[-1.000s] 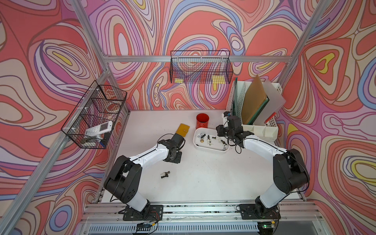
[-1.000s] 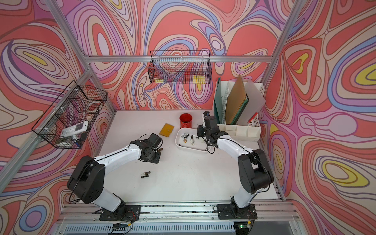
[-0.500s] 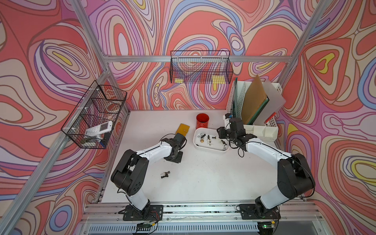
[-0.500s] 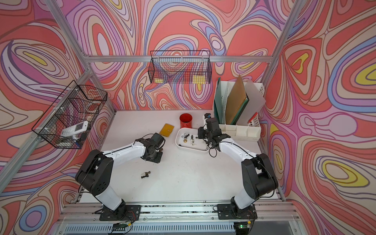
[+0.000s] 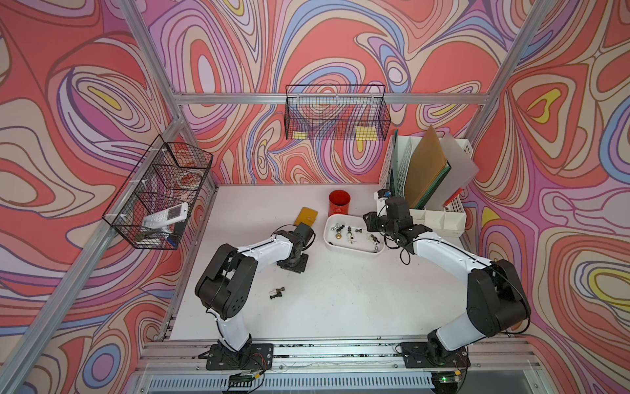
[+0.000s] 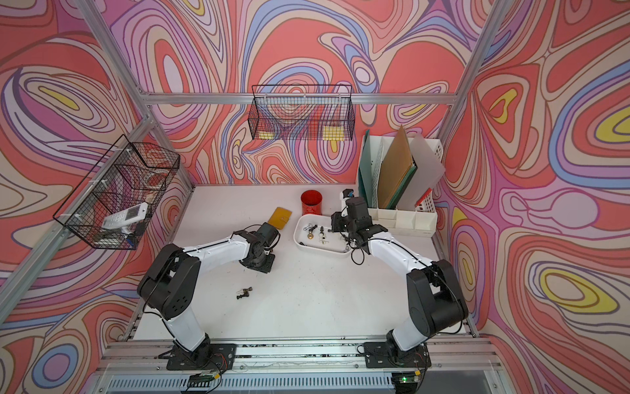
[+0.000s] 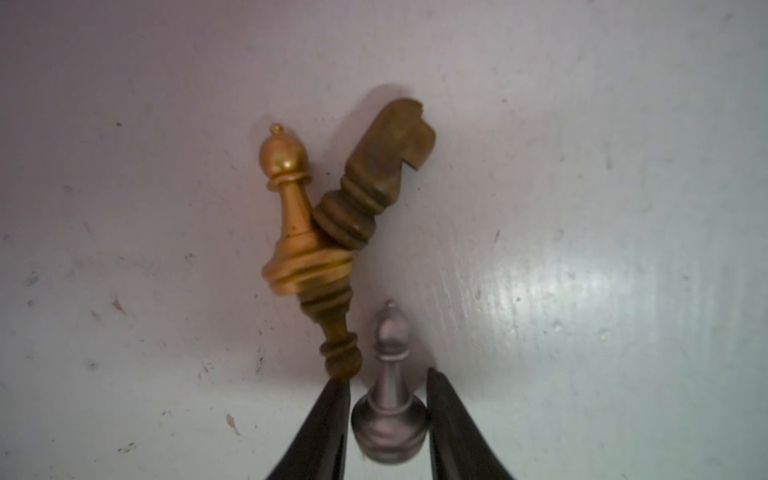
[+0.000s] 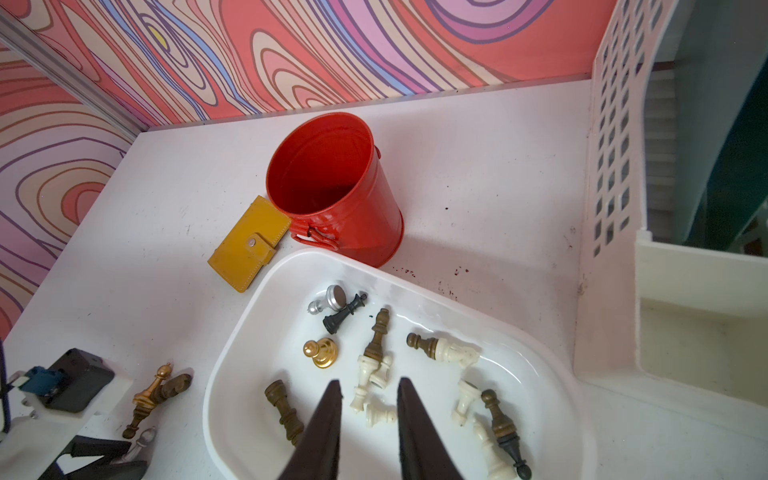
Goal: Put the chess pieces into the storage box
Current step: Pick up the chess piece at the center of the board, then place the chess piece in the storage box, then pick up the chess piece at the center of the board, then place the chess piece in the storage box.
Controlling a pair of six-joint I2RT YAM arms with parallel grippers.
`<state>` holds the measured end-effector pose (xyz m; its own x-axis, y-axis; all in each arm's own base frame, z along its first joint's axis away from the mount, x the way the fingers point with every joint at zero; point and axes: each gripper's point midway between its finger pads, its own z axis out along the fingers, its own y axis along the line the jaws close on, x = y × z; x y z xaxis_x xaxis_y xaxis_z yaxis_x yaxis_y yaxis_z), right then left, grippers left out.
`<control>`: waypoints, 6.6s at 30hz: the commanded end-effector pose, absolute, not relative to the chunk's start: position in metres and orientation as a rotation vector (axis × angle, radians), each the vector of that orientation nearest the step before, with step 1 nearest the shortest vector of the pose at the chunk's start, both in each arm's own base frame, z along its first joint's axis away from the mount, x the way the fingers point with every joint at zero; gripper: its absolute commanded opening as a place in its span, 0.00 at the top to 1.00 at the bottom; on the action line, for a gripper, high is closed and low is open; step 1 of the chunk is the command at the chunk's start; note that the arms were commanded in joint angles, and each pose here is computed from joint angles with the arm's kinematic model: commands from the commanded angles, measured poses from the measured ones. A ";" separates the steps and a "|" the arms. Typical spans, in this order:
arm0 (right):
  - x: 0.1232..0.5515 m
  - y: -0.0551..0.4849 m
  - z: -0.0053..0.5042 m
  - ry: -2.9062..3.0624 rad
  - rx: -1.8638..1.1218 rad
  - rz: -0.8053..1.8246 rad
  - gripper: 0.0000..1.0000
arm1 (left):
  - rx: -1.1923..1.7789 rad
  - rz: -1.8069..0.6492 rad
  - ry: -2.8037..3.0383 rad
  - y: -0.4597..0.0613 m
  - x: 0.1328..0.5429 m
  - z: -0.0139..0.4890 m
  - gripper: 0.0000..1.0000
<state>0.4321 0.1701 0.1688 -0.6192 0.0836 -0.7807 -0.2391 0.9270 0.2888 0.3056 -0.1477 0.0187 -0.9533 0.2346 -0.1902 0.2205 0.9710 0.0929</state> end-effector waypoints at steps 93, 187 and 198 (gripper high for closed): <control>0.377 0.354 0.145 2.320 -0.496 0.775 0.71 | 0.064 -0.199 2.732 -0.149 0.280 0.116 0.56; 0.322 0.447 0.036 2.735 -0.429 1.364 0.64 | 0.055 -0.557 2.475 -0.157 0.276 0.032 1.00; 0.333 0.441 0.053 2.694 -0.450 1.252 0.90 | 0.039 -0.510 2.543 -0.152 0.272 0.026 1.00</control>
